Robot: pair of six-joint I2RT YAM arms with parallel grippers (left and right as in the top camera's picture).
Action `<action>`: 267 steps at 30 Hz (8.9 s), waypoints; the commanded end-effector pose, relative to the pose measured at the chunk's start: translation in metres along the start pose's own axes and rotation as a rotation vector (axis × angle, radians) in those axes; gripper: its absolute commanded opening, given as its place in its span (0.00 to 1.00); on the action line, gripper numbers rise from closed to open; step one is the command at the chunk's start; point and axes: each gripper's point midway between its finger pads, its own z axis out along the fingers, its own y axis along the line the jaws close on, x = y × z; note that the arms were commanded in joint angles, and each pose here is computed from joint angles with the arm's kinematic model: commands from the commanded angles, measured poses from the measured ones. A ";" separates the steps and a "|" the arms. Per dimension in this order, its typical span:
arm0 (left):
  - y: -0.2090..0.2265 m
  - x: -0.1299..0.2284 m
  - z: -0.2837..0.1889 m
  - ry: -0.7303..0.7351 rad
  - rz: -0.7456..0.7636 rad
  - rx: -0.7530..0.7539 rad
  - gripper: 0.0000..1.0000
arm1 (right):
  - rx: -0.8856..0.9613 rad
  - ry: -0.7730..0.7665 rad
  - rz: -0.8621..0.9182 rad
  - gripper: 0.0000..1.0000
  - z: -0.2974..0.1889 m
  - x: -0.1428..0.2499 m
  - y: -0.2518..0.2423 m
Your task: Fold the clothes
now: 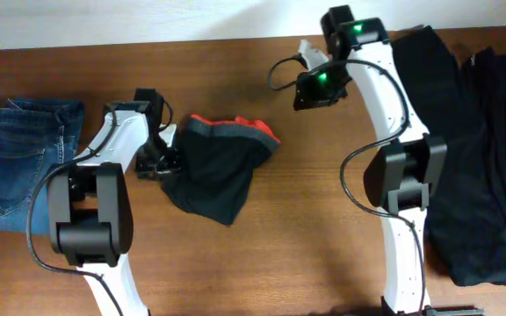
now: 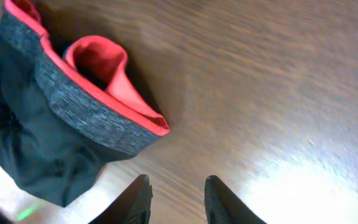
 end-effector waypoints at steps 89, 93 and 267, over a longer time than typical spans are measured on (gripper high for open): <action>0.225 -0.007 -0.235 -0.488 -0.217 -0.527 0.00 | -0.005 0.041 -0.012 0.34 -0.009 0.013 0.014; 0.246 -0.001 -0.239 -0.505 -0.268 -0.541 0.00 | -0.005 0.041 -0.011 0.34 -0.009 0.013 0.014; -0.007 0.092 -0.099 -0.629 0.237 -0.004 0.99 | 0.435 -0.996 -0.045 0.99 -0.197 0.278 0.026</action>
